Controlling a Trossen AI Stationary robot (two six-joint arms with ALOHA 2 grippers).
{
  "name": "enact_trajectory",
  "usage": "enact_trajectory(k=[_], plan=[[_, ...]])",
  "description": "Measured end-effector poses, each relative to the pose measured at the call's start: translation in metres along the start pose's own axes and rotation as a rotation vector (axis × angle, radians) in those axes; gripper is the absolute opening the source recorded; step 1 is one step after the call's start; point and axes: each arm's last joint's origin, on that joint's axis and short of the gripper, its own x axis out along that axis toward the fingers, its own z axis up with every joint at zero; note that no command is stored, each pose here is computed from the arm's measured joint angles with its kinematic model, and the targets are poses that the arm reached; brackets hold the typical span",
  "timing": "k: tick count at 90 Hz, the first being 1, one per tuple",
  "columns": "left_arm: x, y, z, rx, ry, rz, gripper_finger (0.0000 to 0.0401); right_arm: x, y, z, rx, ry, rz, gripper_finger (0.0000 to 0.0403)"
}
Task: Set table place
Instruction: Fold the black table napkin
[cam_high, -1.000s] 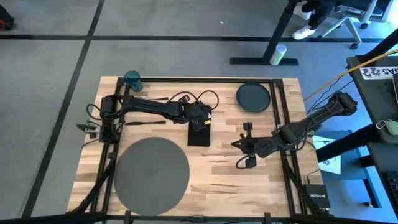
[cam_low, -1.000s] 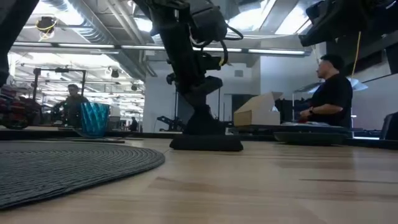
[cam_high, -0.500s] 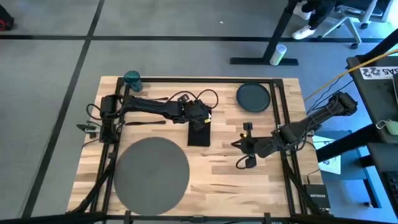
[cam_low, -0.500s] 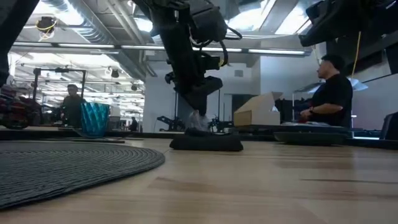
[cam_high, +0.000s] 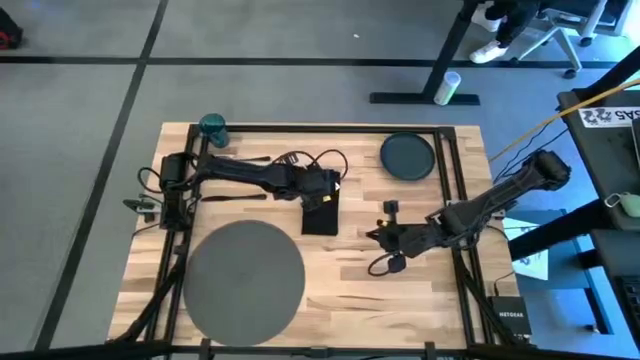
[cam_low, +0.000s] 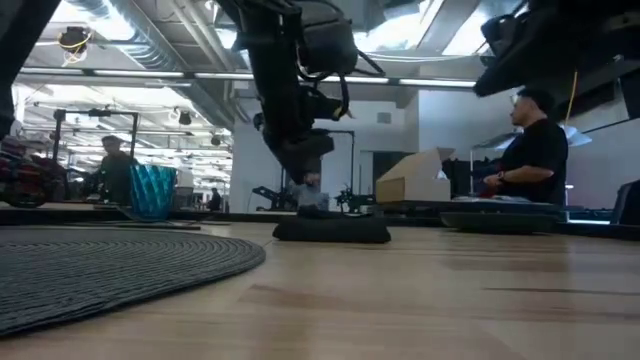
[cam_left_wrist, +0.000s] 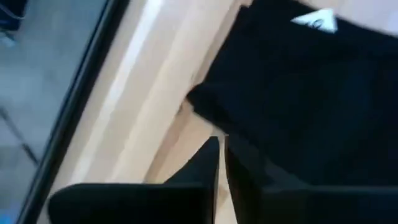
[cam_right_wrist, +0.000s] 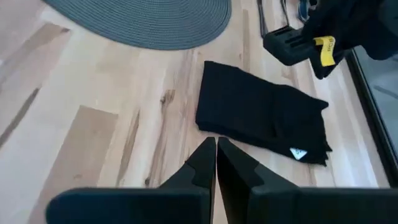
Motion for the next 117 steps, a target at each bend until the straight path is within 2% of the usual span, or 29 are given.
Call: enact_trajectory(k=[16, 30, 47, 65, 73, 78, 94, 103, 117], plan=[[-0.014, -0.008, -0.006, 0.041, -0.012, 0.075, 0.0000, 0.014, -0.009, 0.000, 0.001, 0.021, -0.041, 0.0002], [-0.034, -0.006, -0.005, 0.023, -0.074, 0.072, 0.0000, 0.024, -0.021, -0.001, -0.018, 0.040, -0.050, 0.0024], [-0.071, 0.011, 0.003, -0.052, -0.213, 0.027, 0.0000, 0.031, -0.036, 0.002, -0.033, 0.003, -0.056, 0.0051], [-0.101, 0.025, 0.004, -0.111, -0.313, -0.015, 0.0000, 0.033, -0.043, 0.002, -0.041, 0.002, -0.075, 0.0052], [-0.111, 0.025, 0.003, -0.157, -0.409, -0.056, 0.0000, 0.034, -0.043, 0.002, -0.052, 0.000, -0.068, 0.0052], [-0.114, 0.024, 0.000, -0.189, -0.494, -0.120, 0.0000, 0.034, -0.043, 0.002, -0.053, -0.001, -0.068, 0.0052], [-0.105, 0.020, -0.025, -0.305, -0.765, -0.360, 0.0000, 0.034, -0.043, 0.003, -0.053, -0.011, -0.049, 0.0051], [-0.098, 0.024, -0.050, -0.359, -0.829, -0.392, 0.0000, 0.034, -0.042, 0.004, -0.052, -0.022, -0.023, 0.0051], [-0.092, 0.031, -0.088, -0.380, -0.823, -0.417, 0.0000, 0.038, -0.044, 0.005, -0.049, -0.022, -0.027, 0.0051]])
